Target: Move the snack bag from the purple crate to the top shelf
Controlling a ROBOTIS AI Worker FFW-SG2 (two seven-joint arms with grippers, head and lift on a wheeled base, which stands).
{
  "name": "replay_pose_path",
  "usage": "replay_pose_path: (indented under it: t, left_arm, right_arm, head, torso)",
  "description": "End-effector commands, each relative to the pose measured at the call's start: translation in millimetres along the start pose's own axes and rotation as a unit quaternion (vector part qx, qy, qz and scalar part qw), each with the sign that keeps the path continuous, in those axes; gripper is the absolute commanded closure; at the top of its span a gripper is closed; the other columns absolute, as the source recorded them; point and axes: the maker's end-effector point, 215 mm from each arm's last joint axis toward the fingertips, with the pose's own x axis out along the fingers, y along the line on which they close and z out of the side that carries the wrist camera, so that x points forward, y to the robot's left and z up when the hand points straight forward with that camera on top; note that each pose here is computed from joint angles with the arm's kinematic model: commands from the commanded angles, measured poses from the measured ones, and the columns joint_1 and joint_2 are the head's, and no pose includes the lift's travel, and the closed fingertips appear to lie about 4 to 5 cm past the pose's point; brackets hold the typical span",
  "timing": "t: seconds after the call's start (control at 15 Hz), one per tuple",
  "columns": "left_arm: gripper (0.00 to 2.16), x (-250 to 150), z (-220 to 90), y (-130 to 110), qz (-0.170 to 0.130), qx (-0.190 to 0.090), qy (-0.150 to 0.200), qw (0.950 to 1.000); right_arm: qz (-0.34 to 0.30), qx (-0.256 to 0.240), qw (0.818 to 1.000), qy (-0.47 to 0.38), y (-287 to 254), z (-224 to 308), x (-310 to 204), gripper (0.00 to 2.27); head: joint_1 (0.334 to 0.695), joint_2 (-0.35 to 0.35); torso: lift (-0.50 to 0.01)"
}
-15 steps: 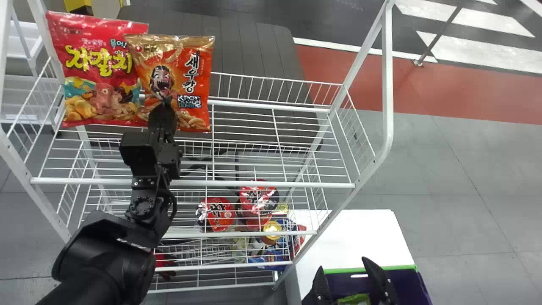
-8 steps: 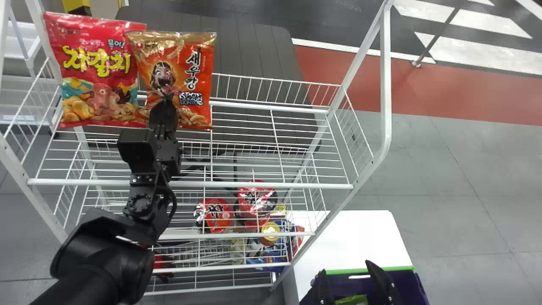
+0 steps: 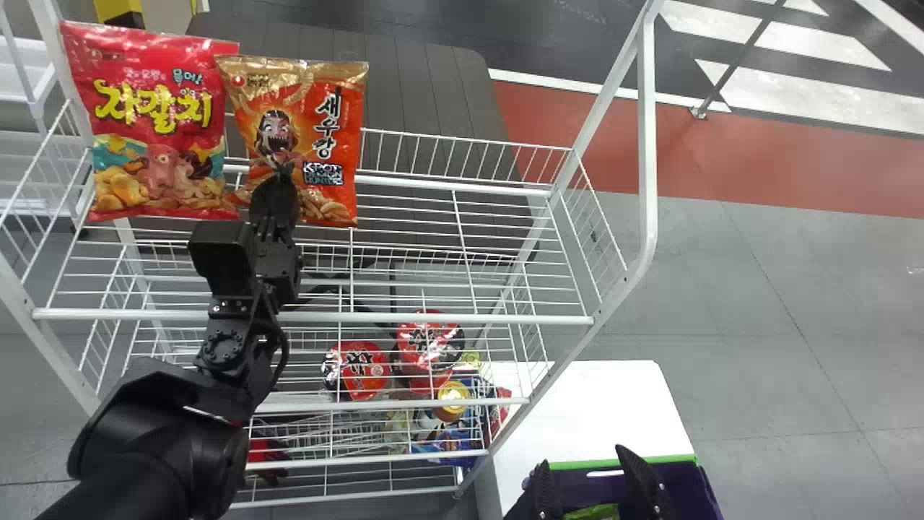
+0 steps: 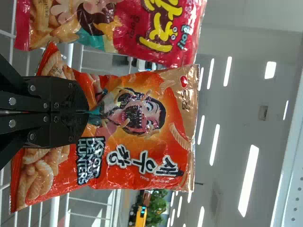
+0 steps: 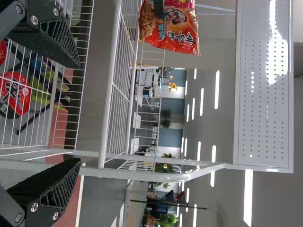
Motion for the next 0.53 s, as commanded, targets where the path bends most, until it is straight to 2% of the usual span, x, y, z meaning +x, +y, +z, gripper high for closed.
replay_pose_path:
  t: [0.0,0.47]
  left_arm:
    - [1.56,1.7,-5.3,3.9,0.0,-0.004,0.008,1.0]
    - [1.56,5.5,-12.4,12.6,-0.001,-0.004,0.018,0.9998]
  right_arm:
    - [0.0,0.0,1.0,-0.001,0.5,-0.2,1.1,0.12]
    - [0.002,0.001,1.0,-0.009,4.3,2.2,3.4,0.12]
  head:
    - [0.695,-0.292]
    - [0.695,-0.276]
  torso:
    - [0.001]
    - [0.001]
